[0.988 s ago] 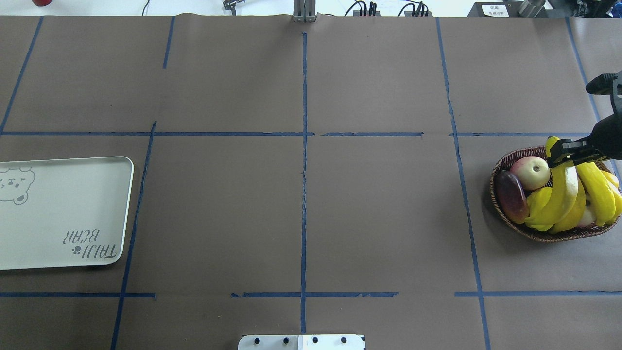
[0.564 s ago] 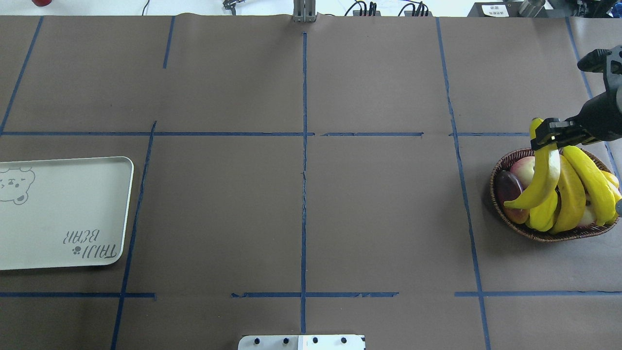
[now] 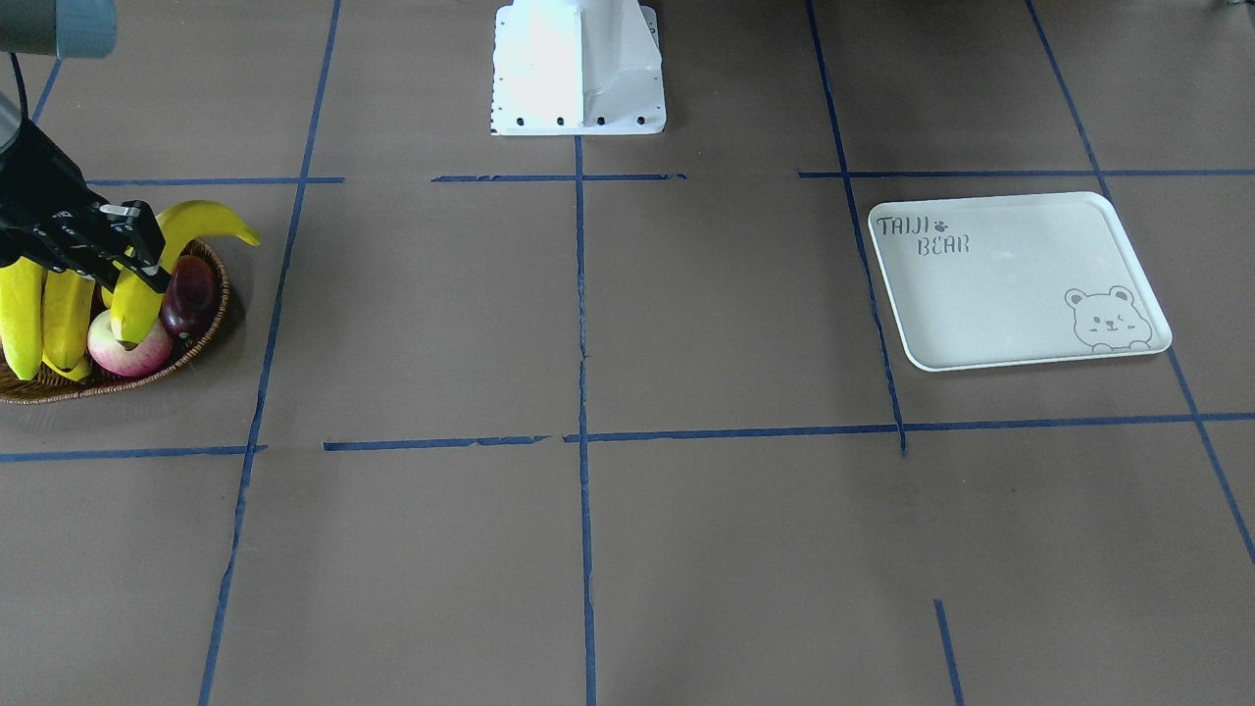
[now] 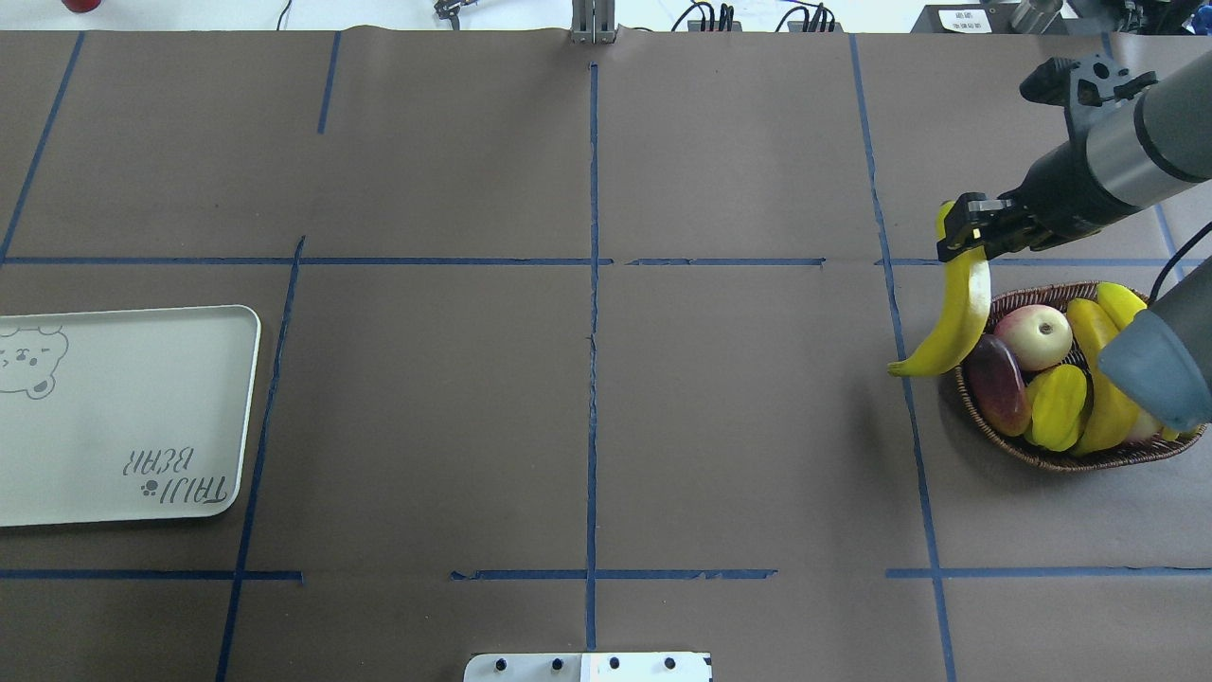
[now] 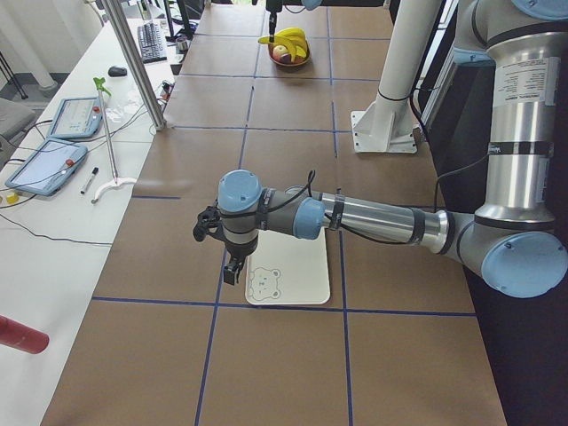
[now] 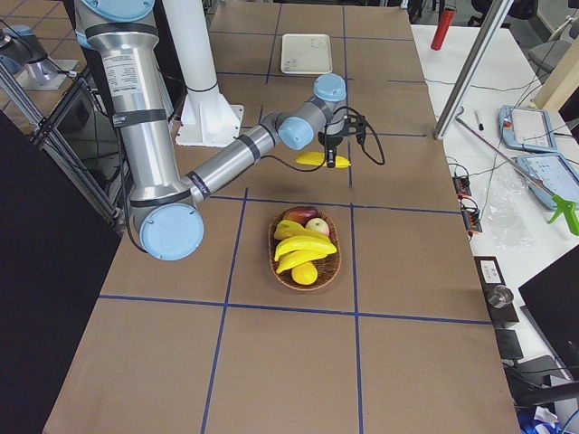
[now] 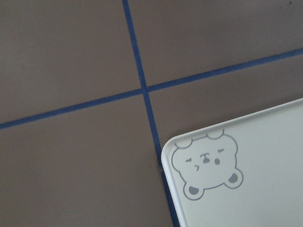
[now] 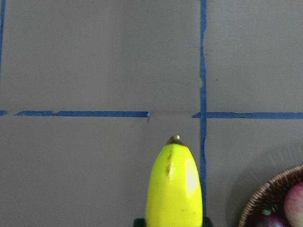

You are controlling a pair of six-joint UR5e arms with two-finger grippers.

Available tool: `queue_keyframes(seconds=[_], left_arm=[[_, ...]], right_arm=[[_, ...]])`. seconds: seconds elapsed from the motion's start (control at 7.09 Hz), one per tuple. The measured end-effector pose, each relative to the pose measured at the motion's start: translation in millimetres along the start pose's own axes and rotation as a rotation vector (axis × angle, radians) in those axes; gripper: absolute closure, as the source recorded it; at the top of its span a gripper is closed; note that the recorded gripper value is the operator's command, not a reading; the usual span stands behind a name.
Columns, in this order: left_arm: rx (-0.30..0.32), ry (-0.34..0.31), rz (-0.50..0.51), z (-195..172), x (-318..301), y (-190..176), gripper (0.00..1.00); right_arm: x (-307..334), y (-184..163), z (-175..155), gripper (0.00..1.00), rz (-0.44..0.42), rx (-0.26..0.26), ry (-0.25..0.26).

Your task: Transfer all bananas from basket to plate

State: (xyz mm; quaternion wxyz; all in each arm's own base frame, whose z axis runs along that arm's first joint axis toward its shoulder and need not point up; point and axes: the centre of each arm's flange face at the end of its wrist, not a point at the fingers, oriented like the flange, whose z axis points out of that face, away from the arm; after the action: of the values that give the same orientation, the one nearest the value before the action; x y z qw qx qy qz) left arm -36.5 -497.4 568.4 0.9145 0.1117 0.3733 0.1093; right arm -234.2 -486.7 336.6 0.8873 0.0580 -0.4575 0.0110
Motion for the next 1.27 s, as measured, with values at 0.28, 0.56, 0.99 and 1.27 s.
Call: queue_keyframes(seconds=[0.28,0.56,0.99,1.27], left_arm=[[0.003,0.112,-0.033,8,40,-38,0.00],[-0.009,0.217,0.061,32,116,-67,0.00],[0.053,0.292,0.144,37,190,-96,0.00],[0.111,0.396,0.158,49,261,-105,0.00]], right_arm=[[-41,-9,9,1.00,0.007,-0.012,-0.034],[-89,-17,19,1.00,0.056,-0.008,-0.071],[-125,-16,62,1.00,0.118,0.063,-0.216],[-155,-21,84,1.00,0.131,0.060,-0.294]])
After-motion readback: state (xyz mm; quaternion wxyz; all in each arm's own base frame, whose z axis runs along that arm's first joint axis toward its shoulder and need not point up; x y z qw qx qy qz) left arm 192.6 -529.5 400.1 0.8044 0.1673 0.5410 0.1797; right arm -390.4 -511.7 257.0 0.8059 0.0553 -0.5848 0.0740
